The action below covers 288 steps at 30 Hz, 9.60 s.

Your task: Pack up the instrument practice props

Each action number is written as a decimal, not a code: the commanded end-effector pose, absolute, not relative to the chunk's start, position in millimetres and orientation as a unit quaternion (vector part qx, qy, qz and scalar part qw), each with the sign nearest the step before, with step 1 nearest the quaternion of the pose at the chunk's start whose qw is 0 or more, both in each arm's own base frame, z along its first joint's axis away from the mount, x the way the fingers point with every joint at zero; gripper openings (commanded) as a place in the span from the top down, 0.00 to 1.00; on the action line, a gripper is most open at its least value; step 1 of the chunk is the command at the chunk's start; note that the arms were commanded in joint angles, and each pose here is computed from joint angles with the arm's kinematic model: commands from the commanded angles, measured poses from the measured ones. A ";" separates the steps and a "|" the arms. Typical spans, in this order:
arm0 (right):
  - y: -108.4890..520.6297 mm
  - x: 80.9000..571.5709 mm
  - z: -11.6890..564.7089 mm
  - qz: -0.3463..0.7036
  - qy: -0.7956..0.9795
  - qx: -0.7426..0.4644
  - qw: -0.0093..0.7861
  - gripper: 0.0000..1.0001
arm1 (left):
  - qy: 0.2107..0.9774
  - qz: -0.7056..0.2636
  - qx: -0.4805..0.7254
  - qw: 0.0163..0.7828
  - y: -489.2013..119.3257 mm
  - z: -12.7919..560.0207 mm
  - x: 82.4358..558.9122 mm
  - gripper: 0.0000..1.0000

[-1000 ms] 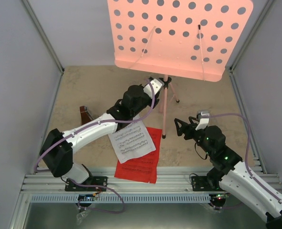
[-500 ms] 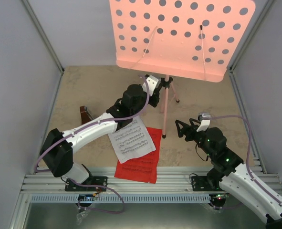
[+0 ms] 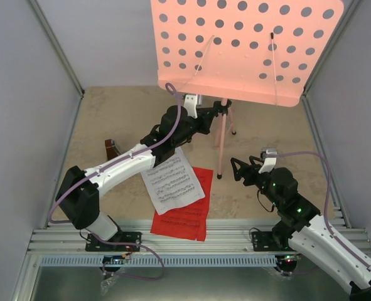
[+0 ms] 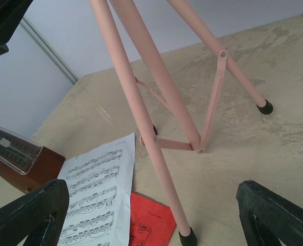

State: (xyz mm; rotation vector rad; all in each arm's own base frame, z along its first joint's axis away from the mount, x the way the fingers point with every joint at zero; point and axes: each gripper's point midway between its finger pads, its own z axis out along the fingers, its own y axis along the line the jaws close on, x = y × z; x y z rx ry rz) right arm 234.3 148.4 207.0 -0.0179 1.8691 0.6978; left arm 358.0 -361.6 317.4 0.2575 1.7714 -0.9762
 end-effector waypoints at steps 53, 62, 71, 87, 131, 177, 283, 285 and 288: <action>201.0 360.6 374.5 0.501 0.504 -0.266 0.651 0.44 | 0.717 -0.457 0.209 0.484 -378.1 261.4 289.7 0.57; 205.6 386.2 361.6 0.503 0.509 -0.260 0.649 0.46 | 0.727 -0.409 0.202 0.514 -386.4 258.5 319.3 0.55; 214.9 400.2 363.9 0.509 0.506 -0.281 0.637 0.51 | 0.738 -0.393 0.208 0.508 -400.6 243.7 334.1 0.60; 234.3 388.1 374.1 0.538 0.480 -0.353 0.596 0.76 | 0.767 -0.345 0.197 0.503 -402.0 214.7 353.3 0.87; 220.8 321.9 407.6 0.518 0.473 -0.339 0.626 0.99 | 0.604 -0.387 0.311 0.624 -421.4 309.1 330.3 0.31; 296.9 447.3 196.6 0.417 0.777 -0.262 0.392 0.94 | 0.718 -0.511 -0.071 0.467 -370.7 251.8 325.7 0.88; 9.5 310.9 258.4 0.058 0.731 0.058 0.677 0.02 | 0.729 -0.009 -0.164 0.664 44.7 341.7 300.3 0.01; 9.1 304.6 257.3 0.059 0.724 0.057 0.685 0.02 | 0.732 -0.004 -0.165 0.661 46.1 338.5 300.7 0.01; 8.1 299.4 262.5 0.058 0.716 0.058 0.693 0.03 | 0.732 -0.005 -0.161 0.662 44.9 338.9 300.2 0.01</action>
